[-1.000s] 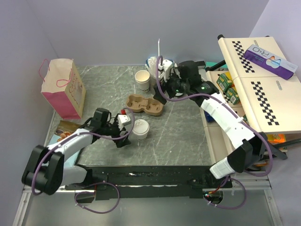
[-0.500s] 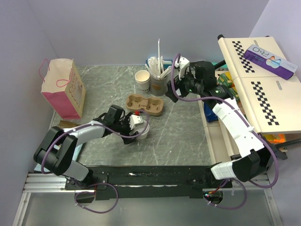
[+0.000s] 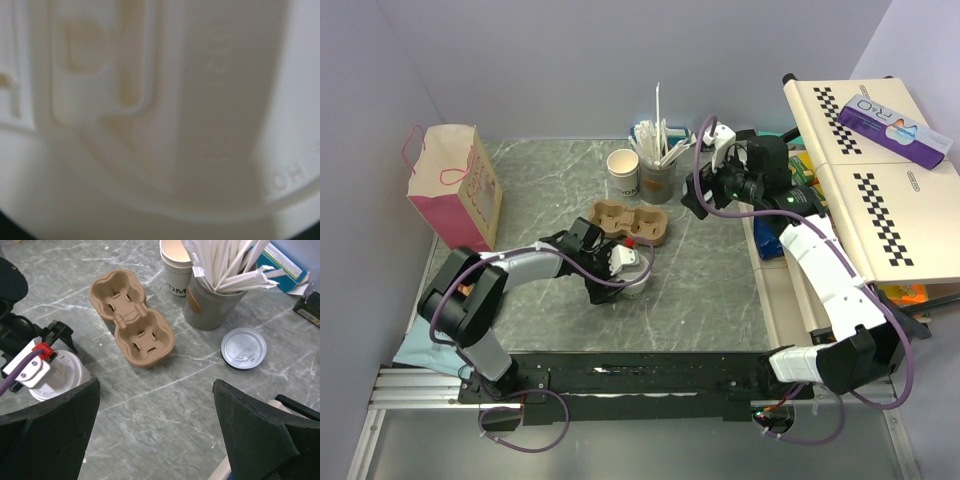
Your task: Pack the takeout coffee
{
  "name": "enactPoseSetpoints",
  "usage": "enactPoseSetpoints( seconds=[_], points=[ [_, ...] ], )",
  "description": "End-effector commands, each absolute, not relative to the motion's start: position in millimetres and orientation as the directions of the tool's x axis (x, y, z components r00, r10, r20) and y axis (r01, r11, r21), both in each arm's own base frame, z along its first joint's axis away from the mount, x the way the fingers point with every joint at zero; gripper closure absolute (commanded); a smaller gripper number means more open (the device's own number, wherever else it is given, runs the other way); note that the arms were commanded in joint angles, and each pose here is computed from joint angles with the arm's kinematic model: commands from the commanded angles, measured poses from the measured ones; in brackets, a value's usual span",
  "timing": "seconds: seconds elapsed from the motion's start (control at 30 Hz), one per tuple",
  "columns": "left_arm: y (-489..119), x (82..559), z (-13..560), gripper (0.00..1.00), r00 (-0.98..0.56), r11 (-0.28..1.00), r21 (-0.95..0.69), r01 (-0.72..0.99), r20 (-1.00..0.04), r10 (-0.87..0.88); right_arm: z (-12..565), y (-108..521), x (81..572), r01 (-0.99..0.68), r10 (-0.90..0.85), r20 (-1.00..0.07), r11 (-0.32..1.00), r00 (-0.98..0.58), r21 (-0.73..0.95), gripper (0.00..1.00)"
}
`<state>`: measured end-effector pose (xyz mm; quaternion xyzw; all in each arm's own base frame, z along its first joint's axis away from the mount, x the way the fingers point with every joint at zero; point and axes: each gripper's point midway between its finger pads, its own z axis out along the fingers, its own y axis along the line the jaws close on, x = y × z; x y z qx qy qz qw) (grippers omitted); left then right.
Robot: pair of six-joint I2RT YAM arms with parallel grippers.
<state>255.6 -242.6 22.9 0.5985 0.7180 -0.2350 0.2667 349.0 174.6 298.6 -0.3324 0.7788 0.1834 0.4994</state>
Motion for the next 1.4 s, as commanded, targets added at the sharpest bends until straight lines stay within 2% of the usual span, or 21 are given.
enactPoseSetpoints(
  seconds=[0.0, 0.23, 0.43, 0.77, 0.93, 1.37],
  points=[
    [-249.3, 260.7, 25.0, 0.12, -0.106, 0.134, -0.006, 0.991, -0.647, 0.755, 320.1, 167.2, 342.2, -0.695, -0.313, -0.925, 0.715, -0.217, -0.079, 0.00],
    [-258.3, 266.7, 30.4, 0.12, -0.116, 0.136, -0.019, 0.991, -0.641, 0.759, 314.1, 161.0, 342.0, -0.686, -0.313, -0.921, 0.724, -0.231, -0.074, 0.00],
    [-273.5, 269.6, 44.3, 0.12, -0.119, 0.129, -0.037, 0.991, -0.683, 0.721, 314.5, 158.5, 342.8, -0.682, -0.309, -0.922, 0.728, -0.234, -0.070, 0.00],
    [-285.9, 278.3, 34.1, 0.14, -0.171, 0.163, -0.073, 0.984, -0.650, 0.740, 310.9, 155.7, 344.8, -0.677, -0.314, -0.917, 0.732, -0.246, -0.069, 0.00],
    [-285.1, 274.0, 39.0, 0.13, -0.169, 0.166, -0.069, 0.984, -0.668, 0.725, 310.7, 154.6, 344.8, -0.677, -0.315, -0.917, 0.733, -0.243, -0.072, 0.00],
    [-319.2, 283.8, 52.3, 0.12, -0.276, 0.268, -0.137, 0.954, -0.753, 0.597, 306.4, 150.9, 344.0, -0.671, -0.315, -0.914, 0.739, -0.257, -0.066, 0.00]
  ],
)
